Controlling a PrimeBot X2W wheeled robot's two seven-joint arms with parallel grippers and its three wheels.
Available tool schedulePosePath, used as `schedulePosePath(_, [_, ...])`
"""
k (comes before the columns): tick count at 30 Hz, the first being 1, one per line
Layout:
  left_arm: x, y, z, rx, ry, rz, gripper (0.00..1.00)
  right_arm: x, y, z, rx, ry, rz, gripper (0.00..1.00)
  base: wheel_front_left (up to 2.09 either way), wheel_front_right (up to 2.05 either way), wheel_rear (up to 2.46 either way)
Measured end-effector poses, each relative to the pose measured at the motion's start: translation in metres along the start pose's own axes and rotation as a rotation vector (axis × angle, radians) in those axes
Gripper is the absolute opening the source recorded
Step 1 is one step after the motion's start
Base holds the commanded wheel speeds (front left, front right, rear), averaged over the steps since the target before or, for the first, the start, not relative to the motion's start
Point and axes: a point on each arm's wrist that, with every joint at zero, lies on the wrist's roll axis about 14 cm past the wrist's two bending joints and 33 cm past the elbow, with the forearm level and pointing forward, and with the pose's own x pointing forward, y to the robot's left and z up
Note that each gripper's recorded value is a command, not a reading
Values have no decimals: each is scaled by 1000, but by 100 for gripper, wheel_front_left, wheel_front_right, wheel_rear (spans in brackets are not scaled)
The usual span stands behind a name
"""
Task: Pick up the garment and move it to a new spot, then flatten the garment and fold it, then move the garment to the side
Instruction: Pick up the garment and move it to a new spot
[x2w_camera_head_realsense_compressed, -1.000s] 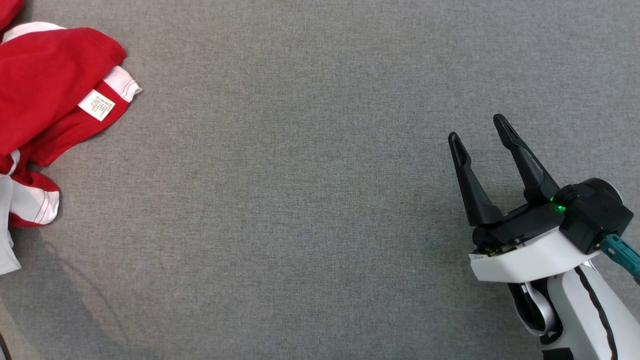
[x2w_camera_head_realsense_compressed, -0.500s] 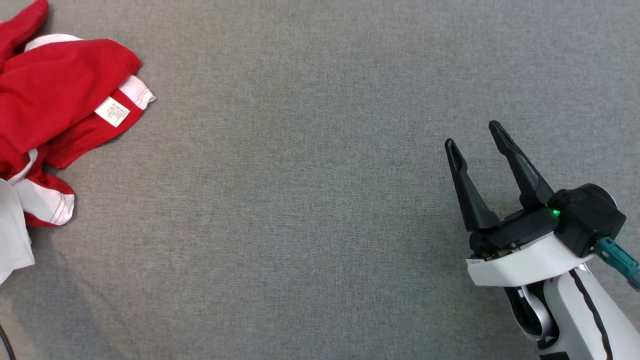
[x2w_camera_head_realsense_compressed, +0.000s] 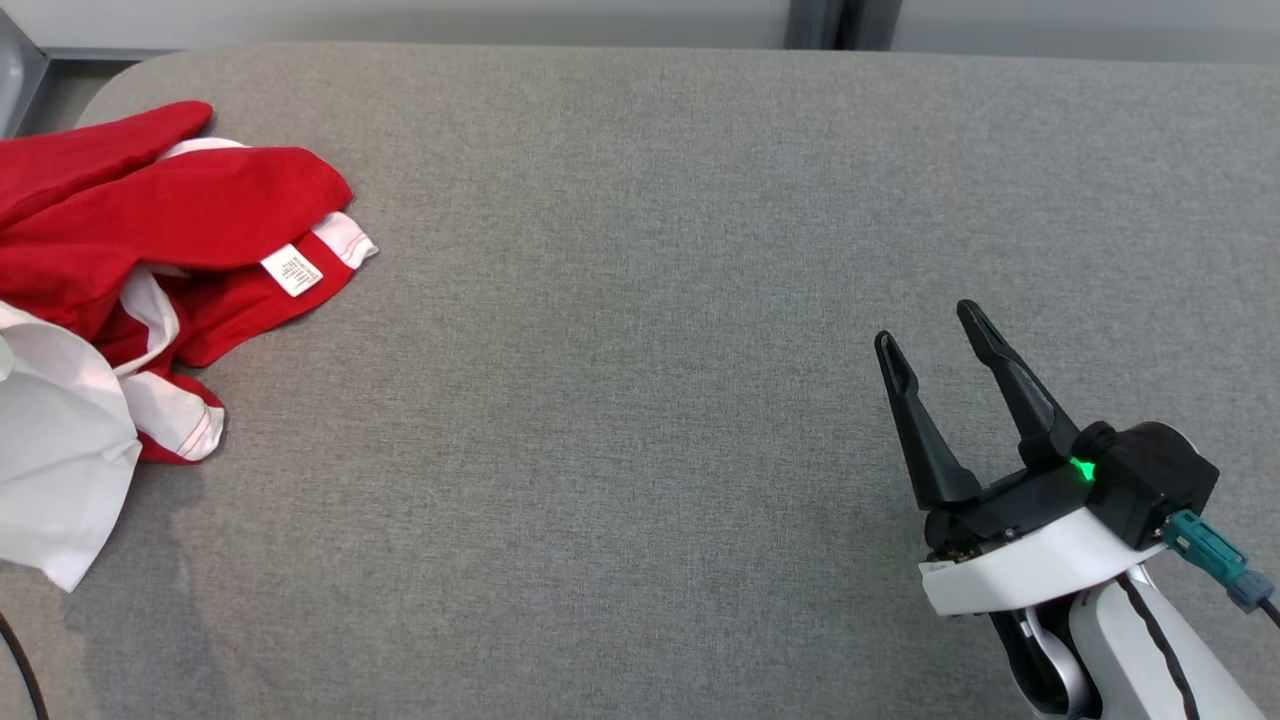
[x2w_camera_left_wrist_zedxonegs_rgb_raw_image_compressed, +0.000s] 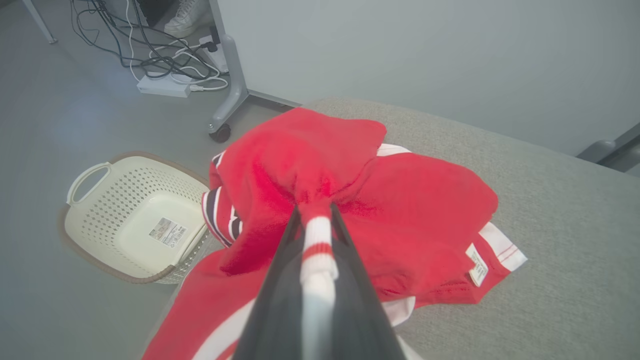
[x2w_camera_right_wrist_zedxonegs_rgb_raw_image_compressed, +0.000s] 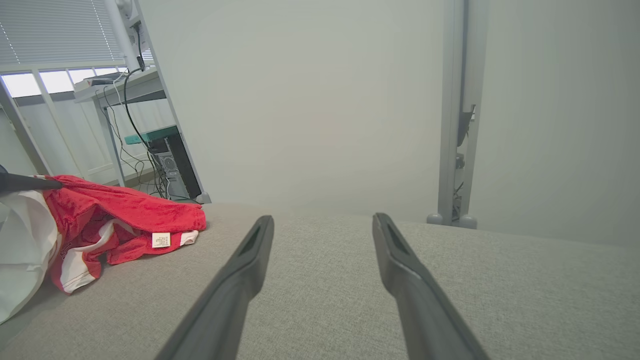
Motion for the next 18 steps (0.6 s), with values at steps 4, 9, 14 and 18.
schedulePosePath(4, [-13,-13,28,46,-84,-50,0,-4,8,11,1,-22,3,100,0,0,0])
schedulePosePath(9, [-29,-43,66,103,-203,-142,0,-12,11,23,5,-48,-15,100,0,0,0])
schedulePosePath(14, [-47,-82,96,159,-300,-248,0,-22,12,36,1,-76,-40,100,0,0,0])
schedulePosePath(18, [-63,-120,115,200,-369,-343,0,-34,8,46,-5,-98,-78,100,0,0,0])
